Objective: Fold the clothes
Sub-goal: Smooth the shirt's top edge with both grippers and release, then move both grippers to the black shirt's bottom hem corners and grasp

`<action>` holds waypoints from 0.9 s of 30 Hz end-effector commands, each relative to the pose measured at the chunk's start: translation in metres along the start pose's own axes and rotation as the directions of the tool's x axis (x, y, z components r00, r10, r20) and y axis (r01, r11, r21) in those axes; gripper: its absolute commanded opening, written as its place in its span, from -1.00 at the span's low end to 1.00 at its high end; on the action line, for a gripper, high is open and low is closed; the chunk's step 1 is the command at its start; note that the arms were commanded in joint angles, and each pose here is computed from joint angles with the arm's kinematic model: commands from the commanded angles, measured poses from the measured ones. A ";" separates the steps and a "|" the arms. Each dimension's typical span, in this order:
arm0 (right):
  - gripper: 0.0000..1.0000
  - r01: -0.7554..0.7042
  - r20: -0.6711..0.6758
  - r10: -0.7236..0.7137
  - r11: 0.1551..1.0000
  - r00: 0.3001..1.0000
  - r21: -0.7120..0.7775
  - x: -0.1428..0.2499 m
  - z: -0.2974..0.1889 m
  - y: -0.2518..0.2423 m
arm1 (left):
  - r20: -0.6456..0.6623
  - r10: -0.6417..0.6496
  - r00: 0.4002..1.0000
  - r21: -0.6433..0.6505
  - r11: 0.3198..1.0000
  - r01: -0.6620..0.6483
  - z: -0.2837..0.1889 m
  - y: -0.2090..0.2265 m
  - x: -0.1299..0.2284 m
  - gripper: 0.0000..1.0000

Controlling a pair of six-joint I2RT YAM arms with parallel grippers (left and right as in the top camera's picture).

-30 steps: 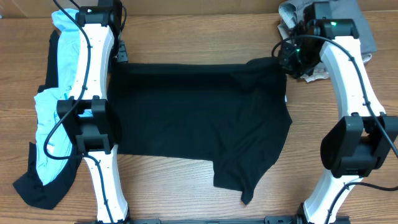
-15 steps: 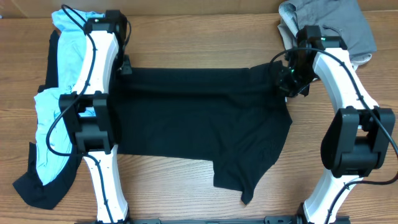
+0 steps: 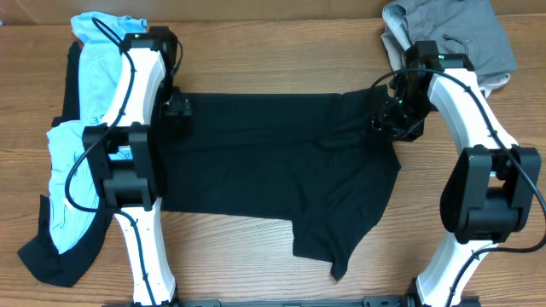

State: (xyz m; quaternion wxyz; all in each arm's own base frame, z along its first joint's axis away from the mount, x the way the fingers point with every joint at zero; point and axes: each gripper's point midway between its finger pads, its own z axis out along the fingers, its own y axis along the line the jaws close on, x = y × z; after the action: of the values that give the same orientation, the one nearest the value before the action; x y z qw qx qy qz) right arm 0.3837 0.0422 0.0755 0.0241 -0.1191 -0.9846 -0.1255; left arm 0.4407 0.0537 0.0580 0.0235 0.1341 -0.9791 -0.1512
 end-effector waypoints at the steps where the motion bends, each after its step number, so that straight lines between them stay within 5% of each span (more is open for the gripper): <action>1: 0.13 0.043 0.188 -0.035 0.998 0.982 -0.040 -0.010 -0.071 0.021 | 0.161 -0.054 0.985 0.091 0.995 0.039 -0.072 0.010 -0.027 0.99; 9: 0.35 0.126 0.432 -0.075 0.988 0.899 -0.090 0.036 -0.185 0.042 | 0.424 -0.164 0.891 0.234 0.970 0.068 -0.218 0.051 -0.009 1.00; 16: 0.19 0.150 0.515 -0.066 0.981 0.855 -0.123 0.087 -0.230 0.047 | 0.526 -0.135 0.840 0.312 0.949 -0.042 -0.285 0.056 0.042 1.00; 21: 0.15 0.155 0.571 -0.060 0.981 0.819 -0.119 0.125 -0.254 0.045 | 0.537 -0.096 0.838 0.284 0.956 -0.073 -0.297 0.055 0.084 1.00; 27: 0.22 0.156 0.555 -0.068 0.981 0.829 -0.113 0.165 -0.246 0.039 | 0.422 -0.203 0.884 0.199 0.972 0.129 -0.255 0.077 0.133 1.00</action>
State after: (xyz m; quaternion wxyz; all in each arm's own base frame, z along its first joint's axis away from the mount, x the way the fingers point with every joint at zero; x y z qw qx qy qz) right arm 0.2530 0.0547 0.3407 -0.2775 -0.0839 -0.9424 -0.1668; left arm 0.3392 -0.0055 0.3368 -0.2353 0.1153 -0.9635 -0.0544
